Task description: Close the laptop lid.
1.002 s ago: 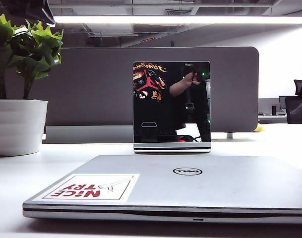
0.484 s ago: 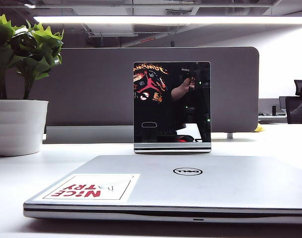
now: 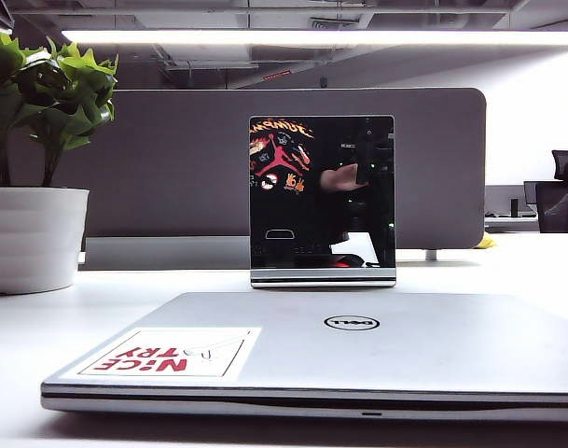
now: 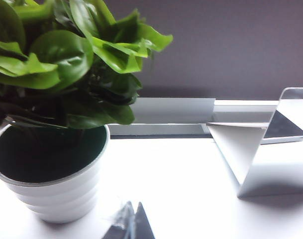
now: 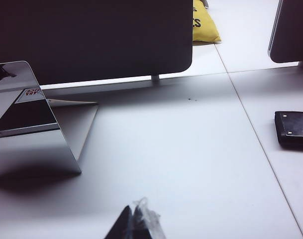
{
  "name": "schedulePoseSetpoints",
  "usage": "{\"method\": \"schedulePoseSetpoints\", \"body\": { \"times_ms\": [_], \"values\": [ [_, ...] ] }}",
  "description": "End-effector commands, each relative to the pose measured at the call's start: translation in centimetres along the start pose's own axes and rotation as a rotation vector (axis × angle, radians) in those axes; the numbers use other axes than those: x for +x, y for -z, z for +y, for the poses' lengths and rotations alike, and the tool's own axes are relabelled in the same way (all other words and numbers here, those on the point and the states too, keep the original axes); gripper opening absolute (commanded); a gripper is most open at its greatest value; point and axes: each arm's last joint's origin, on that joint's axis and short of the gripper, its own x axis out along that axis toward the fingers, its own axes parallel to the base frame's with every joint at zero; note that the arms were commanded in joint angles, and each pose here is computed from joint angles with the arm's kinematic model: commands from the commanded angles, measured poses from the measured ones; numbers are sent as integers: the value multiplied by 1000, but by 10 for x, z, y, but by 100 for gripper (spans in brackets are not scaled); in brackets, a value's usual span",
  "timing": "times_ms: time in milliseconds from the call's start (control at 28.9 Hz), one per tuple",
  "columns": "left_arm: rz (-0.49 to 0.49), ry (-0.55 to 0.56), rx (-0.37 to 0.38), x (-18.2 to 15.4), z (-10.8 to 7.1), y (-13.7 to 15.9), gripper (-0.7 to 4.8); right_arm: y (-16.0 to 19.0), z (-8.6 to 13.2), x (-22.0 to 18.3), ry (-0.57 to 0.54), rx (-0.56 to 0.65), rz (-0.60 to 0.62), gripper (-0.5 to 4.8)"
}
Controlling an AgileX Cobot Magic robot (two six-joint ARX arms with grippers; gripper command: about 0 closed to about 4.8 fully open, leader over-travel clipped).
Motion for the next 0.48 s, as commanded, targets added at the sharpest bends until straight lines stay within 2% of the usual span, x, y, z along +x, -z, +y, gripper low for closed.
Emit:
{"method": "schedulePoseSetpoints", "body": {
  "times_ms": [35, 484],
  "values": [
    [-7, -2, 2, -1, 0, -2, -5, 0, 0, -1, -3, -5, -5, -4],
    [-5, -2, 0, -1, 0, -2, -5, 1, 0, -1, -2, -4, 6, -4]
  ]
}}
